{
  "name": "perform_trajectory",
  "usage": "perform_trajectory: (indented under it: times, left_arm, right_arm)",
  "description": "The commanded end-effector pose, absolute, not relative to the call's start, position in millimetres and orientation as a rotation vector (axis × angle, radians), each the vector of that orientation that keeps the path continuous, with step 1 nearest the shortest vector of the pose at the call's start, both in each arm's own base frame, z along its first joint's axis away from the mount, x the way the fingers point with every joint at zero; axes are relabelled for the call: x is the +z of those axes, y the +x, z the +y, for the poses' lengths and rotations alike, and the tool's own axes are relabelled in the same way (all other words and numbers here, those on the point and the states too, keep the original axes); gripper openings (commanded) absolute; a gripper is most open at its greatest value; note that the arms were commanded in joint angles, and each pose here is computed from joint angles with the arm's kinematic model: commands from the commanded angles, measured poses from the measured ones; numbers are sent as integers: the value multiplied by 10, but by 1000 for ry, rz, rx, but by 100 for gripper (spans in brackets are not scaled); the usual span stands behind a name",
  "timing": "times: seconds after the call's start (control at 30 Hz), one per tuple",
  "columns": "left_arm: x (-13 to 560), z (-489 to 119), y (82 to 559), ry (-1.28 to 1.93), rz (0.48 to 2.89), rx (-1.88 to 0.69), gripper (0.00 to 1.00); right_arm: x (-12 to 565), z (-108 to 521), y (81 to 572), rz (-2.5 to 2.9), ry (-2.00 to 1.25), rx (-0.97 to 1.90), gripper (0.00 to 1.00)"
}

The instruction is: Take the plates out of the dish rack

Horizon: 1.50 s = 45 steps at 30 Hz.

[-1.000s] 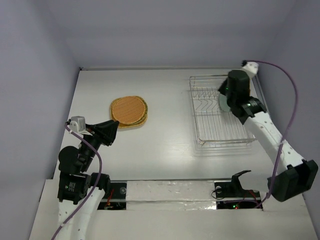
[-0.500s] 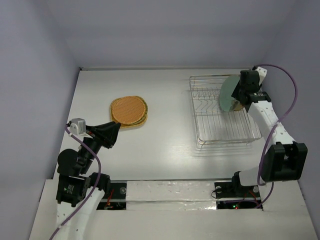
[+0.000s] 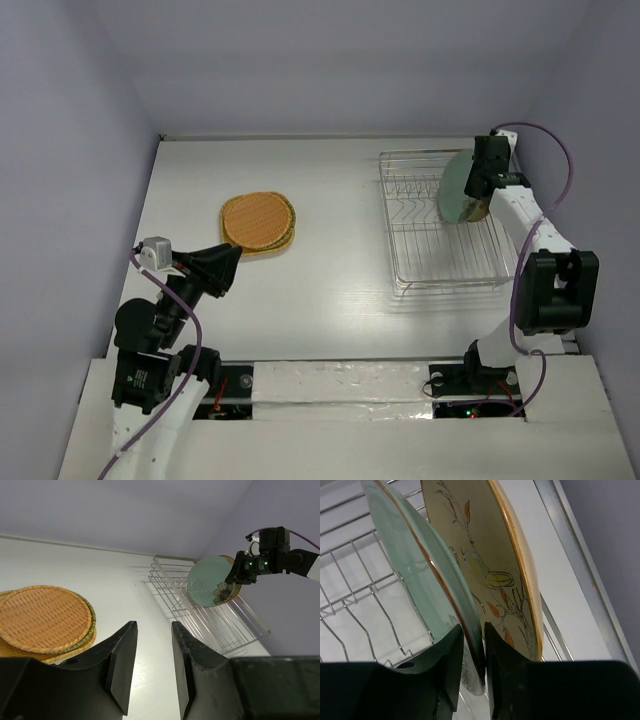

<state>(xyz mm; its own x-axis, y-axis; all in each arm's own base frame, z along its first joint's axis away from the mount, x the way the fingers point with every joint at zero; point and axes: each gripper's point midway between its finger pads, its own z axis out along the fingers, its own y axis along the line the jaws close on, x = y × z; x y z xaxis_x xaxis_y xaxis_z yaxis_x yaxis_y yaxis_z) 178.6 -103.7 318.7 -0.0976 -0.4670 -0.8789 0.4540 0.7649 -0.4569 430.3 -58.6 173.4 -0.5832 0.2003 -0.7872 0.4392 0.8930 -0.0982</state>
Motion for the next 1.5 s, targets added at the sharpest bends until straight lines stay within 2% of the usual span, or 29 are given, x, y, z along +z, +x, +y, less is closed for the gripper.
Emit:
perform_trajectory:
  times: [0.0,0.03,0.07,0.27,0.63,0.77,0.9,1.03,1.27,1.47]
  left_arm:
    - [3274,-1051,1762,11,1433,-780,31]
    - [3268,-1052,1765,11,1436,-780,31]
    - [3274,-1053,1760,14,1433,-780,31]
    - [3266,-1057,1779,8,1438,-782,31]
    - [3262,-1052,1778,4,1438,-783,32]
    - [3262,-1048,1781,1,1438,-781,32]
    - [3275,-1017,1774,-13,1433,-769,32]
    - [3267,-1013,1786,-18,1434,-767,32]
    - [3214,-1026,1842,-24,1463,-765,33]
    - [3171,-1038,1888,-30,1486,-764,33]
  right_arm:
    - [2222,-643,4482,2043,431,-345,25]
    - [2256,-648,4483,2032,427,-346,15]
    - [2283,-651,4474,2027,425,-348,11]
    - [2562,-704,4390,1986,396,-386,1]
    - [3677,-724,4080,1800,383,-362,0]
    - [4045,-525,3960,1739,377,-221,0]
    - [4227,79,3740,1701,301,70,0]
    - [3932,1032,3432,1777,94,368,0]
    - [3123,2189,2779,1955,-256,776,0]
    - [2541,2916,2460,2071,-480,944,0]
